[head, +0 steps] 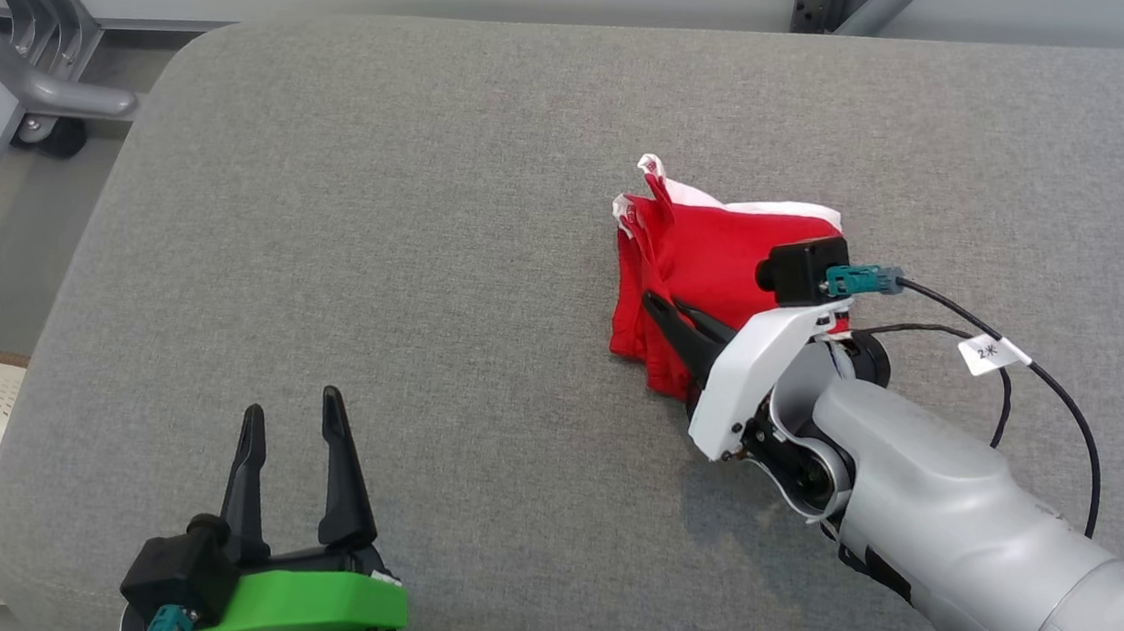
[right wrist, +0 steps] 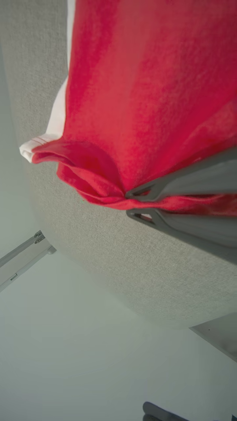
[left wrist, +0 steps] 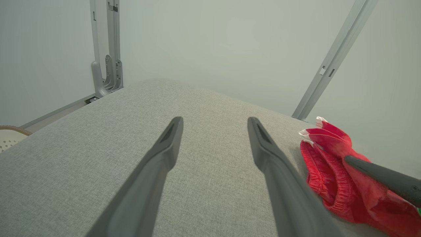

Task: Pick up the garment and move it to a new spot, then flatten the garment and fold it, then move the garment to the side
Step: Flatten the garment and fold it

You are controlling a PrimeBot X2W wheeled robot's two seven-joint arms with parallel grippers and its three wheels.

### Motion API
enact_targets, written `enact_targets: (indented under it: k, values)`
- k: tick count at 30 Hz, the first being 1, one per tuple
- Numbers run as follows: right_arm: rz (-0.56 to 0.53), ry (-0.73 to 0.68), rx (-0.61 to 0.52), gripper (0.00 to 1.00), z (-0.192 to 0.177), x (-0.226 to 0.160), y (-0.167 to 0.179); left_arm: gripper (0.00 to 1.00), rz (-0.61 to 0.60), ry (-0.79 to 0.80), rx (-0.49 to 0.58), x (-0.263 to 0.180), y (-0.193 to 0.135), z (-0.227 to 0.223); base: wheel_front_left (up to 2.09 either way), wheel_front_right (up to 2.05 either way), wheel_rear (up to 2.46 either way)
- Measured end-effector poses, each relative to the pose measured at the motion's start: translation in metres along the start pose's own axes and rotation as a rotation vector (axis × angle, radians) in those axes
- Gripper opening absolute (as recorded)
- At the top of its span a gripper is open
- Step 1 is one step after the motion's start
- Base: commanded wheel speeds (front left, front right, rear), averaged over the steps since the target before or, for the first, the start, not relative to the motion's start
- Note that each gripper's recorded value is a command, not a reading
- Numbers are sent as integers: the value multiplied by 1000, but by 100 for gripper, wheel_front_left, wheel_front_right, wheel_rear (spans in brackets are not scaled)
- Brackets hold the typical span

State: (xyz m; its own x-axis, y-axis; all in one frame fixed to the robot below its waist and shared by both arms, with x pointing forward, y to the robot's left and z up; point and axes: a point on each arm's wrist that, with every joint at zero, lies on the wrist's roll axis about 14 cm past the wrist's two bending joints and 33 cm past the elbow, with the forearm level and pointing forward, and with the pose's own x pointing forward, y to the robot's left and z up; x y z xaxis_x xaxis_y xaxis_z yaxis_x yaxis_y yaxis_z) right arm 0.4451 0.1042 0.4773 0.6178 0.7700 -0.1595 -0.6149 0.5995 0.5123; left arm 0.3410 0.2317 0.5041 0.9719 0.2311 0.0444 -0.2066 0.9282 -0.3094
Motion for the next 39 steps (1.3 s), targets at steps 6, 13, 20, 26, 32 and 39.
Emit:
enact_targets:
  k: [6, 13, 20, 26, 32, 39]
  values:
    - [9, 19, -82, 40, -7, 3, 2, 100, -2, 1, 1, 2, -1, 0, 0, 0, 0]
    - [33, 8, -141, 100, -8, 1, 10, 100, -13, 4, -2, 5, -5, -2, 0, 0, 0]
    - [46, -73, -135, 100, 9, -4, 14, 100, -34, 4, -7, 9, -11, -3, 0, 0, 0]
    - [-29, -166, -148, 100, 36, -18, -13, 100, -58, 8, -12, 11, -20, -5, 0, 0, 0]
    - [-107, -253, -202, 89, 63, -34, -40, 100, -77, 17, -15, 12, -27, -8, 0, 0, 0]
    - [-114, -219, -254, 0, 42, -38, -42, 100, -80, 24, -14, 13, -27, -10, 0, 0, 0]
